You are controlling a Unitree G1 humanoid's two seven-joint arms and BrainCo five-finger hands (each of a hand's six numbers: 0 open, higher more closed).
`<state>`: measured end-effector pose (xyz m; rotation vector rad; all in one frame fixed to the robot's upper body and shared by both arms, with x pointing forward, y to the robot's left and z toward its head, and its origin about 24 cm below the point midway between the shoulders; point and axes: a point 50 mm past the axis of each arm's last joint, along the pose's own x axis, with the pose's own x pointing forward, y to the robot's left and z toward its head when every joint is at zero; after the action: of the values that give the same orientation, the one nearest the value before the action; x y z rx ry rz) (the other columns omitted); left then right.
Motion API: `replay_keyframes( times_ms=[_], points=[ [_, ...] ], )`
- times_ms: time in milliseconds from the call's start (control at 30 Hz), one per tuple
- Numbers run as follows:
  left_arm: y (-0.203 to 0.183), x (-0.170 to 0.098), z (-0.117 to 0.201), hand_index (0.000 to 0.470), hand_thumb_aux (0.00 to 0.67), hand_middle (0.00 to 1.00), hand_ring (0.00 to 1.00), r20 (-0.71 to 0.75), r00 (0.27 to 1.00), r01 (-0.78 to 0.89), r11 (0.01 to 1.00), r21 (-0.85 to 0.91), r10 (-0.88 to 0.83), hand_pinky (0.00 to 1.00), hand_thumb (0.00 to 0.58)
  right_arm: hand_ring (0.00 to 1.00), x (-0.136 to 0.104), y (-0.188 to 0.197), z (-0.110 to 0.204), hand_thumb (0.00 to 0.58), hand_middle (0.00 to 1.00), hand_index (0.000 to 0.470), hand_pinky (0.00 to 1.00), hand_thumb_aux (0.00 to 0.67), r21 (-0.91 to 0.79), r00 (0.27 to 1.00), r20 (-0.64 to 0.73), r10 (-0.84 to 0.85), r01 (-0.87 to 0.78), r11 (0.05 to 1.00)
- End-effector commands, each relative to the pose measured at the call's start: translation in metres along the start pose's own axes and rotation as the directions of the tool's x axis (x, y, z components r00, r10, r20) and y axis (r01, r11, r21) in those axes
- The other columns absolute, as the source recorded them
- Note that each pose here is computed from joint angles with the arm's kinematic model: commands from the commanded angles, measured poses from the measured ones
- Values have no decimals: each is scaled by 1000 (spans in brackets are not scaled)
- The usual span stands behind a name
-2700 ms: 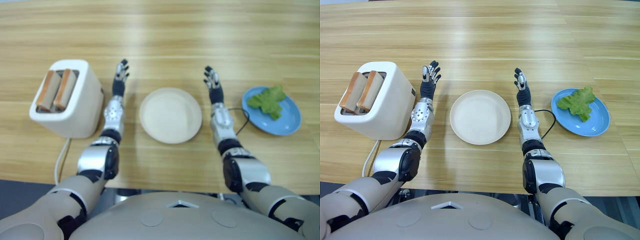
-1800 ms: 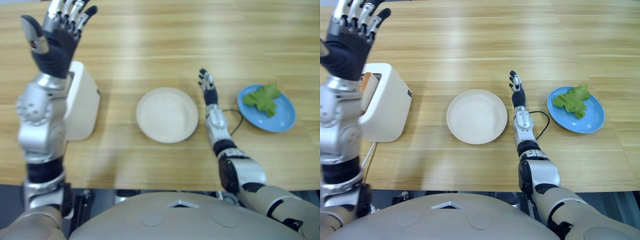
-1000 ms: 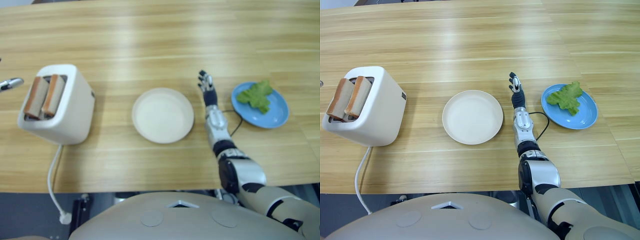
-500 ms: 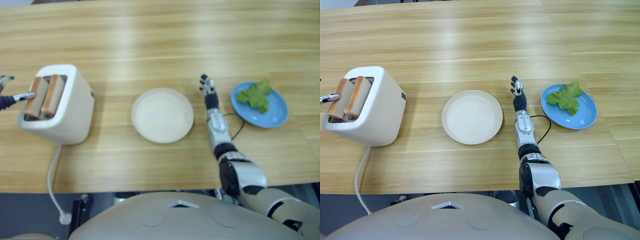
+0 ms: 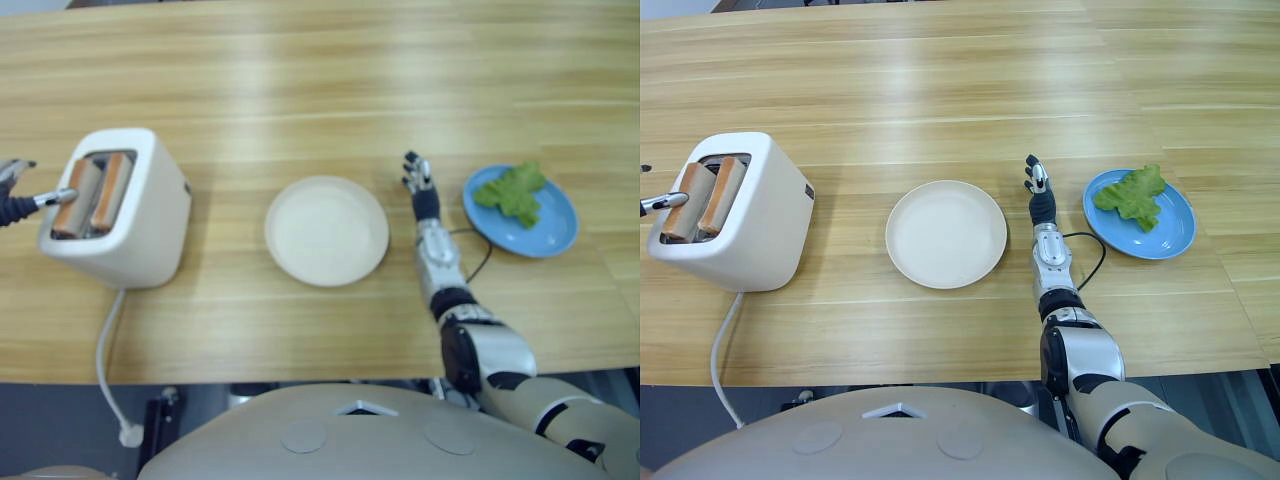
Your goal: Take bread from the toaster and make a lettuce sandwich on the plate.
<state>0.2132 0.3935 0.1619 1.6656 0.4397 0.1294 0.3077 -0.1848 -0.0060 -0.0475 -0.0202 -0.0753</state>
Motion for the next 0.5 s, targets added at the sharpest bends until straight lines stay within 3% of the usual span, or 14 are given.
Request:
replay_keyframes(
  times_ms=[33,233,500],
  points=[
    [4,-1,4,0,0,0,0,24,1000,-6,1000,21,5,0,0,0,-5,-3,-9,0,0,0,0,0,7,999,-46,-16,17,1000],
    [28,-5,3,0,0,0,0,27,994,-107,993,43,106,0,0,0,-6,-2,-10,0,0,0,0,0,6,998,-54,-17,17,1000],
    [28,-7,13,0,0,0,0,66,991,-117,993,31,115,0,0,0,-7,-2,-12,0,0,0,0,0,4,998,-62,-19,19,1000]
  ],
)
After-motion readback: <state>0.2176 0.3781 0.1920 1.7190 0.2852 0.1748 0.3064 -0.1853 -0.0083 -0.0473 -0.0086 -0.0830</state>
